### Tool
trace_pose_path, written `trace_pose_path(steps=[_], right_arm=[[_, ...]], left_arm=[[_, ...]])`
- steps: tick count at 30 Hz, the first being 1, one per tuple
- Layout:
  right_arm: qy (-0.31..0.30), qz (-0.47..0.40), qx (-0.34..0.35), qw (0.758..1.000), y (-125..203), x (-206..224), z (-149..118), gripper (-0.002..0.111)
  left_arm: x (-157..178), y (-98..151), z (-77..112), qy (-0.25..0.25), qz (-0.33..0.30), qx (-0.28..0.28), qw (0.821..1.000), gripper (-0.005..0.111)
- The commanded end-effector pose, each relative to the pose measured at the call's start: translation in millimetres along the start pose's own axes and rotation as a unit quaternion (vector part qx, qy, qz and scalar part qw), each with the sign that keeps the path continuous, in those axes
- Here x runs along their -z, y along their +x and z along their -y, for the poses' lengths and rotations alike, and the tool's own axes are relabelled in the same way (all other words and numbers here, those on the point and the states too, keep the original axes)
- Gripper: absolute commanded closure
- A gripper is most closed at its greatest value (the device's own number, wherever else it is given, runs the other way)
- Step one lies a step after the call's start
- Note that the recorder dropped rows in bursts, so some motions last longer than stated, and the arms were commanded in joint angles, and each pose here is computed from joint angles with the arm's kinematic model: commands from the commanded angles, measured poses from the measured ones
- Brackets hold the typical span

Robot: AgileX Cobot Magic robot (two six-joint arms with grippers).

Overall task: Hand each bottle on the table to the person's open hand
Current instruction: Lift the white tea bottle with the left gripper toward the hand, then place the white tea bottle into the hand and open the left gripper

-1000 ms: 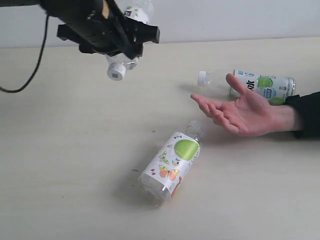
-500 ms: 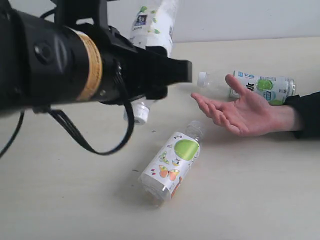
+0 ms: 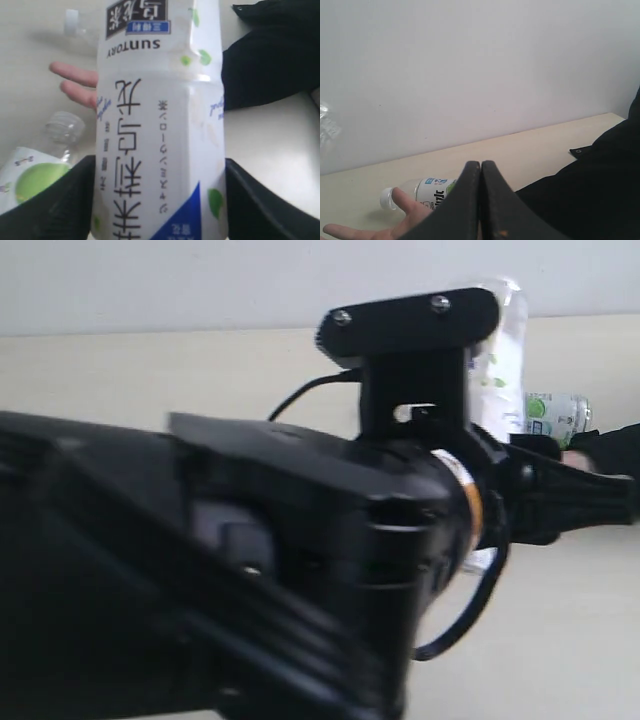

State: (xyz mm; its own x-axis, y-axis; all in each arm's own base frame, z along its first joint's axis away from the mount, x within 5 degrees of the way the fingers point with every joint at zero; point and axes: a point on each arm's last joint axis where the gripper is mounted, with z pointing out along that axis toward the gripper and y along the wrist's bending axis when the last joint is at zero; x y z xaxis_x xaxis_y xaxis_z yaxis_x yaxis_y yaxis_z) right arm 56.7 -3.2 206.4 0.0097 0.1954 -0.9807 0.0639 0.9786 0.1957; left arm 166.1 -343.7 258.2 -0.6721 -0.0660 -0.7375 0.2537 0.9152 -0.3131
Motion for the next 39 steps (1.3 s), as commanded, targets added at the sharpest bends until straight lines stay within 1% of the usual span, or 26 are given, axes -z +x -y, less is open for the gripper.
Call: trace_pose_path(steps=[1, 4, 6, 9, 12, 15, 18, 20, 24, 28, 32, 39], right_arm=[[-0.001, 0.002, 0.000, 1.000, 1.0, 0.3, 0.2, 0.108], [-0.001, 0.002, 0.000, 1.000, 1.0, 0.3, 0.2, 0.108], [-0.001, 0.002, 0.000, 1.000, 1.0, 0.3, 0.2, 0.108], [-0.001, 0.002, 0.000, 1.000, 1.0, 0.3, 0.2, 0.108], [-0.001, 0.002, 0.000, 1.000, 1.0, 0.3, 0.2, 0.108], [-0.001, 0.002, 0.000, 1.000, 1.0, 0.3, 0.2, 0.108], [-0.001, 0.002, 0.000, 1.000, 1.0, 0.3, 0.2, 0.108], [-0.001, 0.002, 0.000, 1.000, 1.0, 0.3, 0.2, 0.108], [-0.001, 0.002, 0.000, 1.000, 1.0, 0.3, 0.2, 0.108], [-0.001, 0.002, 0.000, 1.000, 1.0, 0.3, 0.2, 0.108], [-0.001, 0.002, 0.000, 1.000, 1.0, 0.3, 0.2, 0.108], [-0.001, 0.002, 0.000, 1.000, 1.0, 0.3, 0.2, 0.108]], left_arm=[[-11.2, -3.4, 28.5, 0.023, 0.010, 0.009, 1.000, 0.107], [-22.2, -2.9, 40.2, 0.030, 0.012, 0.020, 0.999, 0.107], [-30.1, -0.4, 44.1, 0.024, 0.012, 0.023, 0.999, 0.107], [-44.1, 5.6, 42.8, -0.006, 0.024, 0.042, 0.999, 0.107], [-56.0, 12.3, 36.5, -0.038, 0.047, 0.093, 0.994, 0.107], [-67.1, 18.5, 35.6, -0.047, 0.049, 0.082, 0.994, 0.107], [-77.3, 23.4, 37.0, -0.042, 0.040, 0.079, 0.995, 0.107], [-82.1, 24.4, 40.6, -0.040, 0.042, 0.079, 0.995, 0.107], [-91.8, 24.6, 41.9, -0.043, 0.044, 0.081, 0.995, 0.107], [-103.0, 28.5, 37.6, -0.052, 0.041, 0.079, 0.995, 0.107], [-109.5, 22.6, 29.6, -0.063, 0.044, 0.085, 0.993, 0.107], [-113.7, 20.3, 28.1, -0.051, 0.035, 0.091, 0.994, 0.107]])
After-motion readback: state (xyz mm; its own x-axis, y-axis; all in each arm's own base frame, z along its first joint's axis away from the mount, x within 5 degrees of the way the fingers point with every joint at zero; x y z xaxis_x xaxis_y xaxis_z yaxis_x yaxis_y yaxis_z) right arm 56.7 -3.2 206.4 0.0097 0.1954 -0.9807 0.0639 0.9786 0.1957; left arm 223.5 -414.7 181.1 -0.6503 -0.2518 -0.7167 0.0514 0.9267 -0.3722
